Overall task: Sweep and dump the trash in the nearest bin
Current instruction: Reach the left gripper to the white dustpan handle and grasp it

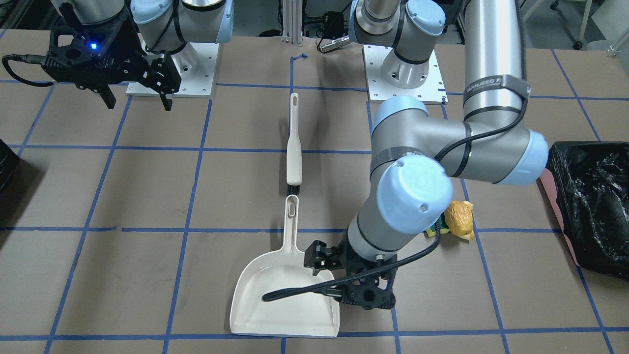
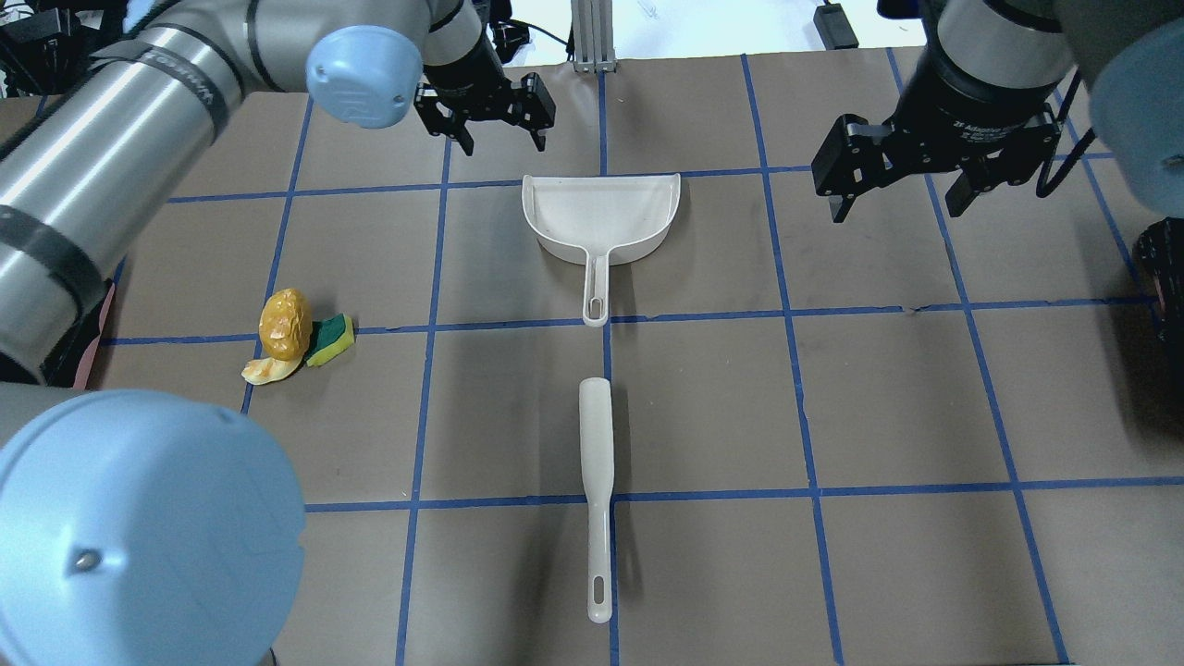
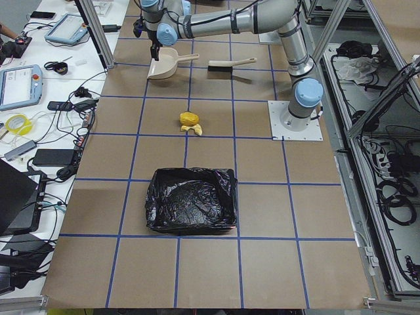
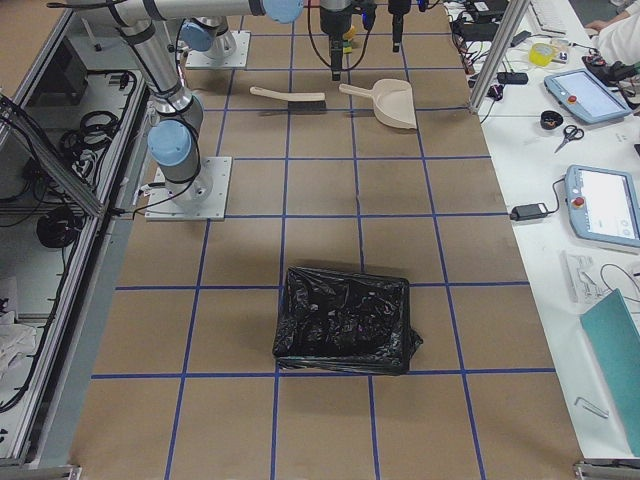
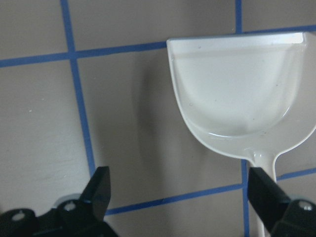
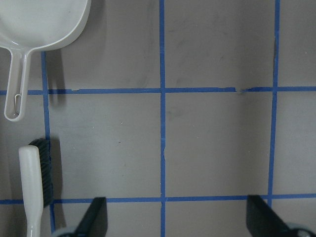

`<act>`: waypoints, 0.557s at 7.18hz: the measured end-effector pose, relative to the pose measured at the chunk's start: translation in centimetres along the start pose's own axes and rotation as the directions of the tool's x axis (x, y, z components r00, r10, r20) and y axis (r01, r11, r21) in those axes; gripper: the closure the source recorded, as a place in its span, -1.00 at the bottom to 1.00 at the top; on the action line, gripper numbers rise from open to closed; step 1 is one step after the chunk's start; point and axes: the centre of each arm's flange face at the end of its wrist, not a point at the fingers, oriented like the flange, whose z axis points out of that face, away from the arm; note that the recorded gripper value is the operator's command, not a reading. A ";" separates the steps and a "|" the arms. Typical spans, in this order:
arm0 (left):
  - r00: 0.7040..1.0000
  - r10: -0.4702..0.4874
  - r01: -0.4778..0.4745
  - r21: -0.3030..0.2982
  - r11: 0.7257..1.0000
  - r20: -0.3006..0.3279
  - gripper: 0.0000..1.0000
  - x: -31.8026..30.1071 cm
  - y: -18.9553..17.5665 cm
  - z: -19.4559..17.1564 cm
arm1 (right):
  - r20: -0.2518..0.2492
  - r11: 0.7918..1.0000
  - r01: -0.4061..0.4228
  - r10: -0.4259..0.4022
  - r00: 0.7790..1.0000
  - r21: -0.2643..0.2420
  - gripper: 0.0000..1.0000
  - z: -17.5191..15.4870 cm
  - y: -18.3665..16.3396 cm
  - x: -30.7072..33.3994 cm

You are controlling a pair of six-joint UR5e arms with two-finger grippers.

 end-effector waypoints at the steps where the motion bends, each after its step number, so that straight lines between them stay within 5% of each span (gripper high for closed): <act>1: 1.000 0.000 0.000 -0.023 1.000 0.002 -1.00 2.3 -0.4 2.5 | -0.004 1.000 0.007 -0.007 1.000 -0.019 -1.00 0.9 0.2 0.0; 4: 0.999 0.022 -0.012 -0.198 0.980 0.048 -1.00 7.1 4.0 8.1 | -0.017 0.998 0.017 -0.018 1.000 -0.059 -1.00 2.8 0.8 0.1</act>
